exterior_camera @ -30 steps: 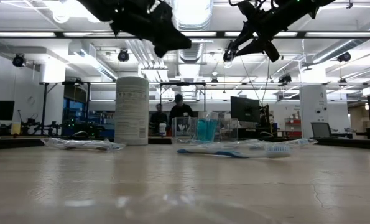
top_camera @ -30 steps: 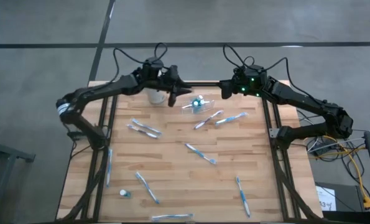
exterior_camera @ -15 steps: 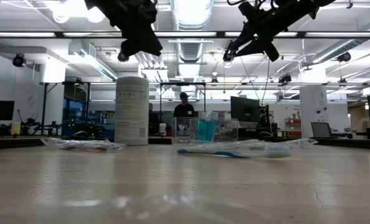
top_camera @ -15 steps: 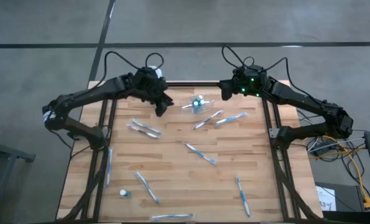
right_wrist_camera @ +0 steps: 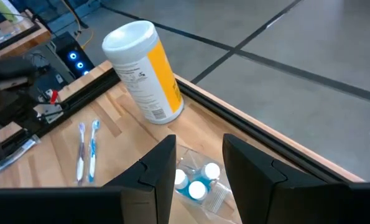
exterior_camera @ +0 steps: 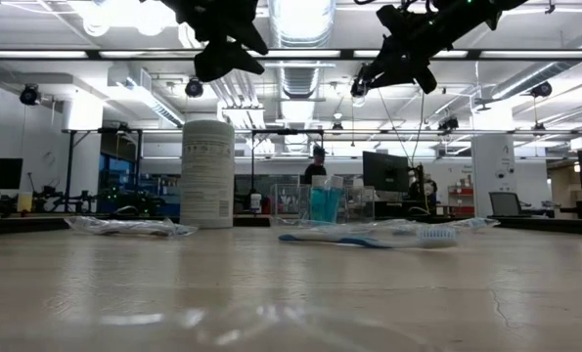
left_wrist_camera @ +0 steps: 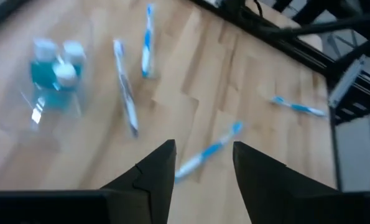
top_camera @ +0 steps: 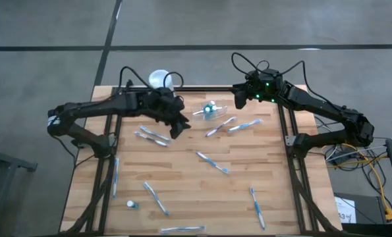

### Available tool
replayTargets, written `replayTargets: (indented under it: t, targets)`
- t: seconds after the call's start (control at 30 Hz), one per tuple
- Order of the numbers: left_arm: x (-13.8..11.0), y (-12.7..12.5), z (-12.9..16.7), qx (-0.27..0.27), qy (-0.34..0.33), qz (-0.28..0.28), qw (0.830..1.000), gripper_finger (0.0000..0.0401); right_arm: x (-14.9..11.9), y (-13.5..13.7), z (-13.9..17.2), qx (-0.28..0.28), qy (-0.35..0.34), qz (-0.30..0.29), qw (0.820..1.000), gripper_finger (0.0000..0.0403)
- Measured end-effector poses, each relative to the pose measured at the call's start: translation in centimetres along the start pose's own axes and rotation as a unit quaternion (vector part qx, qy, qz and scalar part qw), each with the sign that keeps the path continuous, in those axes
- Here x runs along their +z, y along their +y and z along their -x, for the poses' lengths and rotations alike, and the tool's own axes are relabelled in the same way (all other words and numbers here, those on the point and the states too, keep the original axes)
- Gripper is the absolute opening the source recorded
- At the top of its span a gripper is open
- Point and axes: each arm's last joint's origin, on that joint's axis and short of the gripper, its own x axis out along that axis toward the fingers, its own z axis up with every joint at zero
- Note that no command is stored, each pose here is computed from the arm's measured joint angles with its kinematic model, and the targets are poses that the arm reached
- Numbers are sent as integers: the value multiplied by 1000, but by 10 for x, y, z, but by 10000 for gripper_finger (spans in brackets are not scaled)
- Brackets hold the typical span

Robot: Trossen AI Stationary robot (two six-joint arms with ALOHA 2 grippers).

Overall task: Pick & Place toothbrushing station
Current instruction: Put the blue mouthwash into the middle of the transparent organizer

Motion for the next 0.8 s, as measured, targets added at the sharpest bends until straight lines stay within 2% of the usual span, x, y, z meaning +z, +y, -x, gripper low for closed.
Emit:
replayTargets:
  t: [0.2,0.3,0.5,0.6,0.8]
  targets:
    - [-17,-4,3,-37,96,67,992,165,0,0,0,0,0,-1,1000,128]
    - [-26,-9,2,-33,132,66,988,165,0,0,0,1,0,-1,1000,128]
    - [-42,-34,-2,-34,149,-21,988,165,0,0,0,1,0,-1,1000,128]
    - [-50,-51,-1,-11,140,-75,987,165,0,0,0,1,0,-1,1000,128]
    - [-67,-92,13,66,58,-203,975,165,0,0,0,1,0,-1,1000,128]
